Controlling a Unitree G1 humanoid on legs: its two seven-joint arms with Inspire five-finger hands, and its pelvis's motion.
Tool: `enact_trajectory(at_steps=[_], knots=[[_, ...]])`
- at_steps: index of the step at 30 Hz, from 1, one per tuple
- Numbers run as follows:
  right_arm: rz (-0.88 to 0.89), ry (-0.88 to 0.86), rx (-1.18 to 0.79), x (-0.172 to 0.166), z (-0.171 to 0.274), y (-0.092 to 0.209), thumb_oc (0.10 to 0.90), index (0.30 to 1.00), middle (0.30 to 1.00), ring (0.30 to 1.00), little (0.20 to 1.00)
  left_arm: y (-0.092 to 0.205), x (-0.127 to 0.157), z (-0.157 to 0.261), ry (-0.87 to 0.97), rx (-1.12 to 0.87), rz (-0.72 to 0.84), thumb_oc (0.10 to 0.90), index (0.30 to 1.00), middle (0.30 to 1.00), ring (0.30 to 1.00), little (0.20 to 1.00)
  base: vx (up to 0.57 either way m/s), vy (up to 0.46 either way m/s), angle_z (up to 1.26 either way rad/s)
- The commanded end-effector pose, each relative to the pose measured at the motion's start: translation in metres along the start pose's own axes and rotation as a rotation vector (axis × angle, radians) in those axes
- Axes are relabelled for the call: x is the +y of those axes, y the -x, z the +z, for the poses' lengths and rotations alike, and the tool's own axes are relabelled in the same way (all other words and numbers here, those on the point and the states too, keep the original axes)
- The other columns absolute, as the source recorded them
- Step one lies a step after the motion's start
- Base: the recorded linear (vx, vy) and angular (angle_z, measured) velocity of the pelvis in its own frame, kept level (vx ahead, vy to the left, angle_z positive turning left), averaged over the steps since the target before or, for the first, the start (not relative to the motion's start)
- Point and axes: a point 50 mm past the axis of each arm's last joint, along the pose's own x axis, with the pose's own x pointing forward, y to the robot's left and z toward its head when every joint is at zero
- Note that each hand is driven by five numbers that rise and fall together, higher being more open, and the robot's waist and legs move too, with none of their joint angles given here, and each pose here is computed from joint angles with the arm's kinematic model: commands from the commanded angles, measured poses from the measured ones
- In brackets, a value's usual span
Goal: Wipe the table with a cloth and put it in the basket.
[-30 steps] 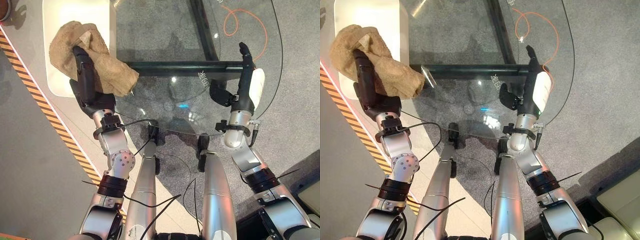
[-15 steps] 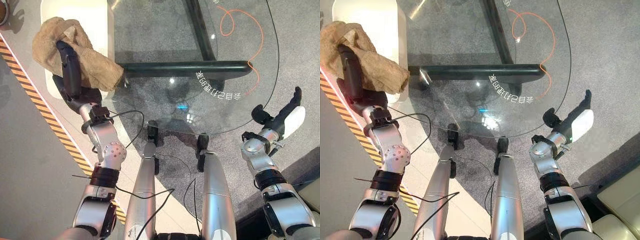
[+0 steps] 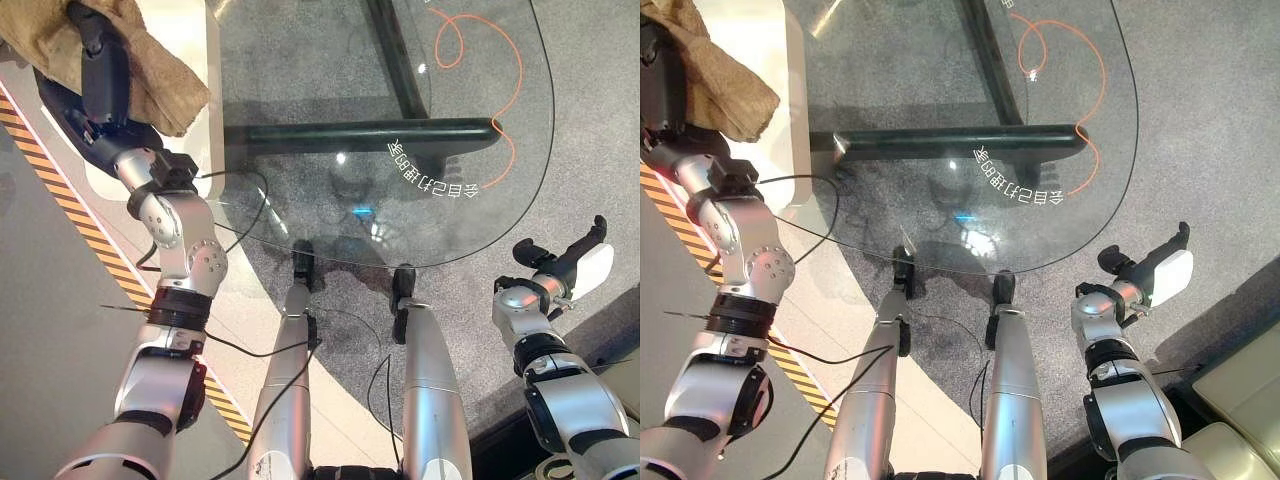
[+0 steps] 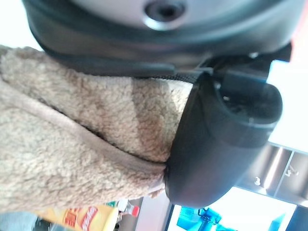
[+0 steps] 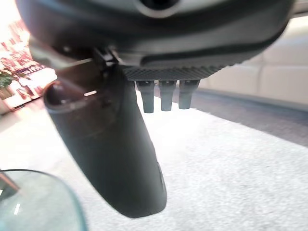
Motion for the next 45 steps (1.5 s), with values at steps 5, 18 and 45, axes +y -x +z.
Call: enact_trajectory(at_steps=[5,18,45], knots=[[-0.082,0.125,0.034,-0.036,-0.016,-0.027,0.800,0.900,0.900,0.900,0.900,-0.041,-0.032,0.057,-0.055,-0.317,-0.038,0.100,0.300,0.300,0.300,0.200,0.00,0.009,-0.02],[0.006,0.231,0.084,-0.037,-0.035,-0.025,0.800,0.900,0.900,0.900,0.900,-0.069,-0.005,0.052,-0.405,-0.302,0.118,0.100,0.300,0.300,0.300,0.200,0.00,0.008,-0.01],[0.038,0.259,0.081,-0.036,-0.037,-0.024,0.800,0.900,0.900,0.900,0.900,-0.092,0.053,0.037,-0.932,-0.015,0.325,0.100,0.300,0.300,0.300,0.200,0.00,0.015,-0.01]])
